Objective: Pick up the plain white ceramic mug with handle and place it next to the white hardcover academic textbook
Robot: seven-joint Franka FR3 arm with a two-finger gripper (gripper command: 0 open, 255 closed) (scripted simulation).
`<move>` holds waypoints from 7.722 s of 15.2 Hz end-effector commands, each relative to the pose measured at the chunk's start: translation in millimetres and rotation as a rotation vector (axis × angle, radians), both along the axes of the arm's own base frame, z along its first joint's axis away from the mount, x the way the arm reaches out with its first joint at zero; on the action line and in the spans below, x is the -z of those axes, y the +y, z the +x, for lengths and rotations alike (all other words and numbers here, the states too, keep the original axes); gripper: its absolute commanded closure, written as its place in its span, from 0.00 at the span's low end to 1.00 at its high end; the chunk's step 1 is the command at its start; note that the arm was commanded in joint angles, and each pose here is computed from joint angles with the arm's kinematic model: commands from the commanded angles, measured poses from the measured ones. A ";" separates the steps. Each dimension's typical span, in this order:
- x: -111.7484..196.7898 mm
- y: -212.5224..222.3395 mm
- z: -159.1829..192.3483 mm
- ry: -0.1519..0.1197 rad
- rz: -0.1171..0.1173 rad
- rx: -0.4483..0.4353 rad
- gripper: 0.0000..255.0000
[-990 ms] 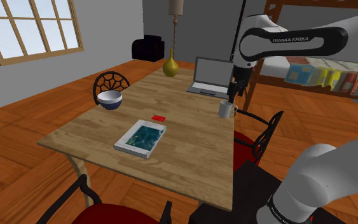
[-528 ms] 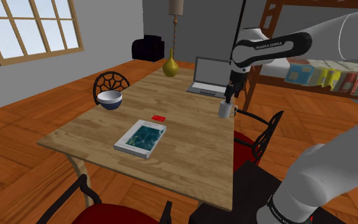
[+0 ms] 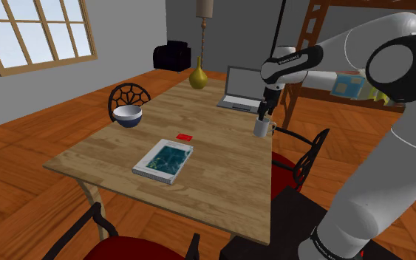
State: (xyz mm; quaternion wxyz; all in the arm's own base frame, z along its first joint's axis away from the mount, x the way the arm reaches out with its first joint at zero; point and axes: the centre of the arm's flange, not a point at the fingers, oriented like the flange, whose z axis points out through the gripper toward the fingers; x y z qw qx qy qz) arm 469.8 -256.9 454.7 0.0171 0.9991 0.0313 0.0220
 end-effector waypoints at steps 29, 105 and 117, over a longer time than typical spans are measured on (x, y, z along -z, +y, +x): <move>93.1 -76.7 59.7 -0.024 0.024 0.007 1.00; -25.8 282.4 77.7 -0.024 0.024 0.007 1.00; 37.5 282.4 77.7 -0.024 0.024 0.007 1.00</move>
